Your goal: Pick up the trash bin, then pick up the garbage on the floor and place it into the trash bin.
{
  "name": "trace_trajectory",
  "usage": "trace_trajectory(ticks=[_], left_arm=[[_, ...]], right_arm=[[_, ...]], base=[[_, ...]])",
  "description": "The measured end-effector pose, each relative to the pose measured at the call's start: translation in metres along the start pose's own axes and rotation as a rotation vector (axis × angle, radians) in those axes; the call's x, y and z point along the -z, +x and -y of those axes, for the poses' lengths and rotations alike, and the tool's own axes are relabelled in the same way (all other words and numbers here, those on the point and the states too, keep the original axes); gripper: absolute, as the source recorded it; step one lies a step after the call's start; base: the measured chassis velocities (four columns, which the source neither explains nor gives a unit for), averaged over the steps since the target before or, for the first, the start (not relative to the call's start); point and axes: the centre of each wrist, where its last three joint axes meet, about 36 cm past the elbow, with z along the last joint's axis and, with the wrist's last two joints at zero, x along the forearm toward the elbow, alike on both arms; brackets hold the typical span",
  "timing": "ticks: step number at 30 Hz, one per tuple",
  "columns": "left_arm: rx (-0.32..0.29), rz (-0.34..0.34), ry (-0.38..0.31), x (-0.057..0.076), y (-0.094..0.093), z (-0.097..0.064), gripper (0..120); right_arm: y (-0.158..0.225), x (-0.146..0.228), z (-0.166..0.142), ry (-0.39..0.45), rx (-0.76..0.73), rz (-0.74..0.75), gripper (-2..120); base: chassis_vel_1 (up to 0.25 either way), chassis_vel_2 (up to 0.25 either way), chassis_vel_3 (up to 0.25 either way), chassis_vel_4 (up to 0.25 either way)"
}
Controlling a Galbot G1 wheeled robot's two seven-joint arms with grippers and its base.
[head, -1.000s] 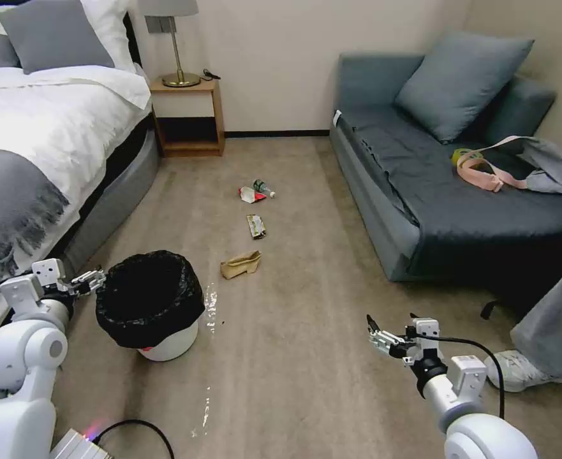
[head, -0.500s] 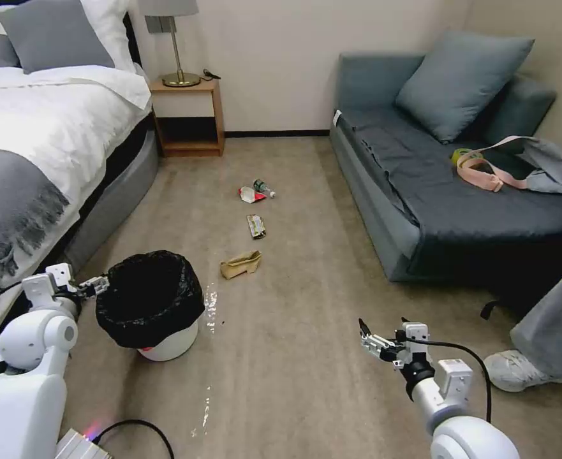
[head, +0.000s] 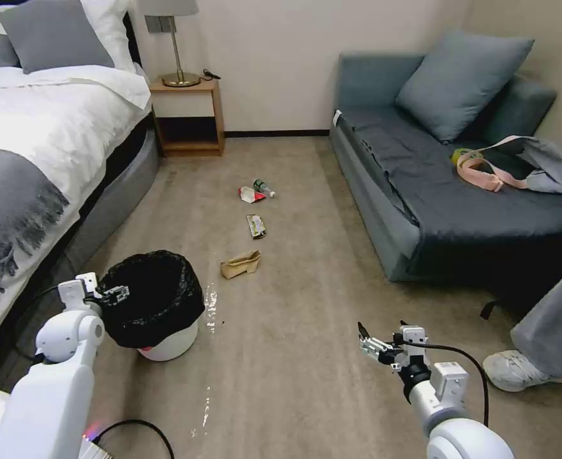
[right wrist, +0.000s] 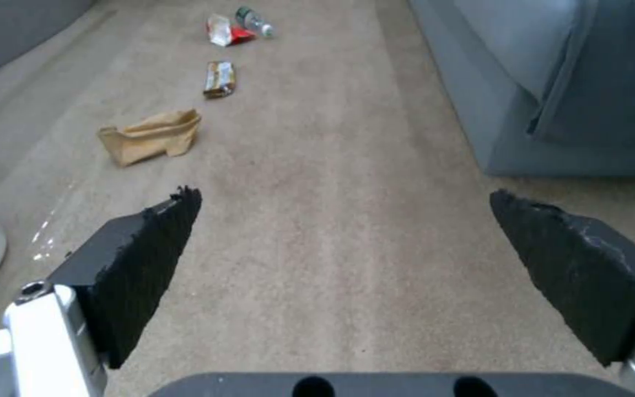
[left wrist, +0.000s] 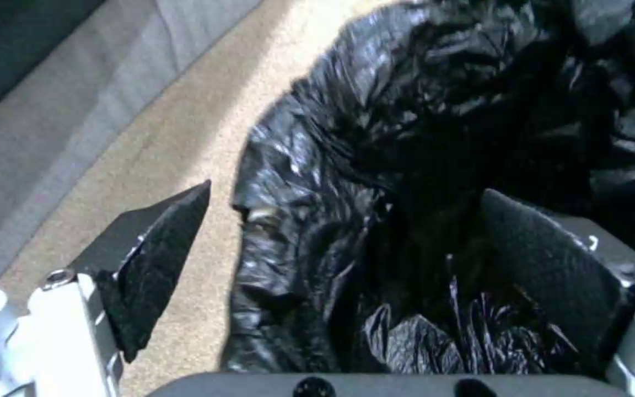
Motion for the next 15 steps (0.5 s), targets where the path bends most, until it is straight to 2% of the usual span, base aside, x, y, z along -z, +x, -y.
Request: trace_trajectory(ticks=[10,15], left_arm=[[0.014,-0.038,-0.011,-0.01,-0.015,0.003,98],[0.025,-0.046,-0.011,-0.015,-0.02,0.002,84]], right_arm=[[-0.008,-0.002,-0.003,0.003,0.01,-0.005,100],[-0.013,-0.004,-0.004,0.004,0.018,-0.01,100]], base=[[0.0,0.0,0.0,0.0],[0.0,0.0,0.0,0.0]])
